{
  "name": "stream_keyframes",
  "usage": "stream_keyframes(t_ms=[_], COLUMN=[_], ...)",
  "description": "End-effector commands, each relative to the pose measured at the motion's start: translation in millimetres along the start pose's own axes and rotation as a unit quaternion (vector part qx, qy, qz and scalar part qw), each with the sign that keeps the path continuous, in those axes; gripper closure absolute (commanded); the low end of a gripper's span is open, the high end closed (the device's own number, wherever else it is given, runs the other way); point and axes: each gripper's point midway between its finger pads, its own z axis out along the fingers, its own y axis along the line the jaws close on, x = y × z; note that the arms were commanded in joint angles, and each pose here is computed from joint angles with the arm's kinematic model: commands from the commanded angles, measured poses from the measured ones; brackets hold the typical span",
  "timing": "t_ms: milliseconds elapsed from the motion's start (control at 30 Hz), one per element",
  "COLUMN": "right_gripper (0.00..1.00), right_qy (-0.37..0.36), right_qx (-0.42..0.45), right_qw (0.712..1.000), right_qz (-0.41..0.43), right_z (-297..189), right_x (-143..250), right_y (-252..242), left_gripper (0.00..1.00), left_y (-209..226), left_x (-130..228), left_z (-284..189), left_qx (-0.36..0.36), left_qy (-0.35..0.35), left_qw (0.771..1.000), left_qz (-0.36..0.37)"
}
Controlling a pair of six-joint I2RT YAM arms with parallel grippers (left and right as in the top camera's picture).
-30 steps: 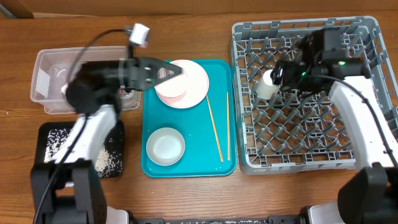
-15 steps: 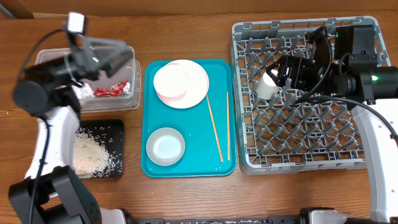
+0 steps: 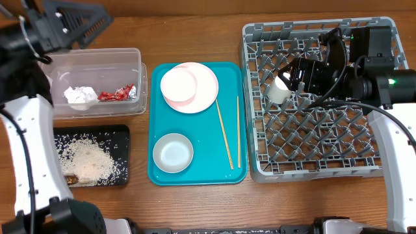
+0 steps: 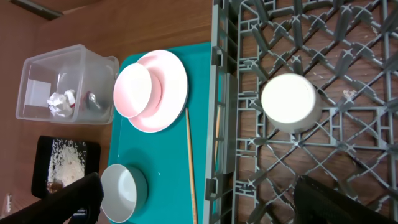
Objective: Sort waste into correct bins and load items into the dishwasher
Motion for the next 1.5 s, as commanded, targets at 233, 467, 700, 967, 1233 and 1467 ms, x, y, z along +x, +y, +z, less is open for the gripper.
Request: stream_keyframes(t_ms=[233, 467, 700, 967, 1233, 1467], right_gripper=[0.0, 0.0, 0.0, 0.0, 0.0, 0.0], right_qy=[-0.018, -0.018, -0.018, -0.018, -0.018, -0.018], right_qx=[-0.011, -0.011, -0.011, -0.011, -0.011, -0.011], right_qw=[1.0, 1.0, 1.0, 1.0, 1.0, 1.0], right_qz=[-0.012, -0.012, -0.012, -0.012, -0.012, -0.012], right_z=[-11.1, -11.1, -11.1, -11.1, -11.1, -11.1], right_x=[-5.1, -5.1, -5.1, -5.1, -5.1, -5.1], right_y=[9.8, 9.8, 9.8, 9.8, 9.8, 9.8], left_gripper=[0.0, 0.0, 0.0, 0.0, 0.0, 0.0], left_y=[-132.4, -194.0, -179.4, -179.8, -193.6, -250.2], left_x=[-50.1, -45.1, -29.7, -28.7, -19.9, -64.6], left_z=[-56.3, -80.6, -95.8, -97.5, -88.3, -111.7], left_qx=[-0.061, -0.139, -0.189, -0.196, -0.199, -0.166], left_qy=[-0.121, -0.192, -0.17, -0.169, -0.17, -0.389], left_qw=[0.982, 0.95, 0.952, 0.95, 0.943, 0.868], left_qz=[0.133, 0.203, 0.17, 0.177, 0.204, 0.263])
